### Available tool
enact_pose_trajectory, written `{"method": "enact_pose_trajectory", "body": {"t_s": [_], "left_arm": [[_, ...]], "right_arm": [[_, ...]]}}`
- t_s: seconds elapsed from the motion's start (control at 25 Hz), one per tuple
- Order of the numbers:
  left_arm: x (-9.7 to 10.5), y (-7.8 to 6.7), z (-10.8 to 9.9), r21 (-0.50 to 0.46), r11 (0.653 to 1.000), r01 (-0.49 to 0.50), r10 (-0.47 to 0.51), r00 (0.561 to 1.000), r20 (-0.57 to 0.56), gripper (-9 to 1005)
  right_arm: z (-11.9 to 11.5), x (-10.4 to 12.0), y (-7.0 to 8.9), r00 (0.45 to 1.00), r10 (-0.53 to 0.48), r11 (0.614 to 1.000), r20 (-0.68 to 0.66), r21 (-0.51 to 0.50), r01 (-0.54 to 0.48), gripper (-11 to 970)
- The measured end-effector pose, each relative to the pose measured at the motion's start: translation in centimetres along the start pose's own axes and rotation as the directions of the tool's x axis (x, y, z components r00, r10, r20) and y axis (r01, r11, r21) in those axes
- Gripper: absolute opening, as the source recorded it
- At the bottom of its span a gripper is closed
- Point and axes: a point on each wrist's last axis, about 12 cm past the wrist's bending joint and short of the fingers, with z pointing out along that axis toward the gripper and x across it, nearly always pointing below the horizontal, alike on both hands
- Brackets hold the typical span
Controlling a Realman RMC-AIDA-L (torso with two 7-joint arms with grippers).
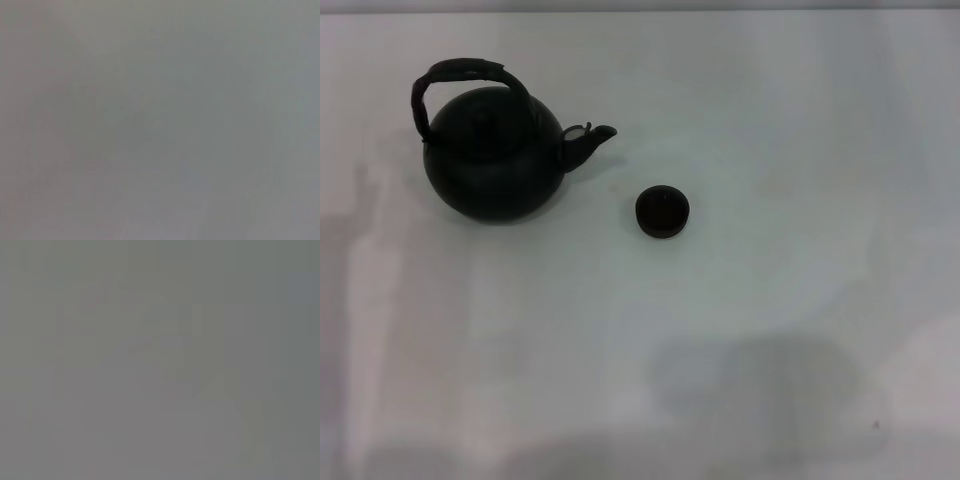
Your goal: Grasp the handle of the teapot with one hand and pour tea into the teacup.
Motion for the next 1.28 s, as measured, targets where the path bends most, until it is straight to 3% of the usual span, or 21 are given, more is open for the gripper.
{"method": "enact_pose_trajectory", "body": {"t_s": [0.16, 0.2, 0.36, 0.4, 0.6, 1.0, 1.28], "left_arm": [[-0.1, 2.2, 2.2, 0.016, 1.000, 0.008, -0.007, 0.999, -0.035, 808], [-0.2, 2.6, 3.7, 0.036, 0.999, 0.006, -0.004, 0.999, -0.053, 808], [-0.2, 2.6, 5.6, 0.065, 0.998, -0.016, 0.021, 0.997, -0.073, 805], [-0.2, 2.5, 6.8, 0.089, 0.995, -0.041, 0.049, 0.995, -0.088, 805], [0.0, 1.9, 8.9, 0.126, 0.990, -0.069, 0.085, 0.988, -0.127, 802], [0.0, 1.4, 10.8, 0.147, 0.985, -0.093, 0.114, 0.983, -0.146, 802], [0.2, 0.7, 13.0, 0.151, 0.982, -0.113, 0.140, 0.972, -0.189, 802]], "right_arm": [[-0.2, 0.7, 1.4, 0.999, -0.022, 0.998, -0.035, -0.057, 0.020, 828], [-0.2, 0.9, 1.7, 0.998, -0.030, 0.997, -0.047, -0.072, 0.026, 828], [-0.6, 1.7, 2.9, 0.994, -0.058, 0.991, -0.091, -0.128, 0.046, 829], [-0.6, 1.9, 3.0, 0.994, -0.054, 0.990, -0.096, -0.135, 0.040, 829], [-1.0, 2.3, 3.3, 0.993, -0.008, 0.988, -0.122, -0.154, -0.011, 830], [-2.0, 3.6, 3.3, 0.981, 0.039, 0.987, -0.188, -0.147, -0.068, 831], [-2.1, 3.8, 3.6, 0.980, 0.021, 0.984, -0.199, -0.168, -0.055, 832]]}}
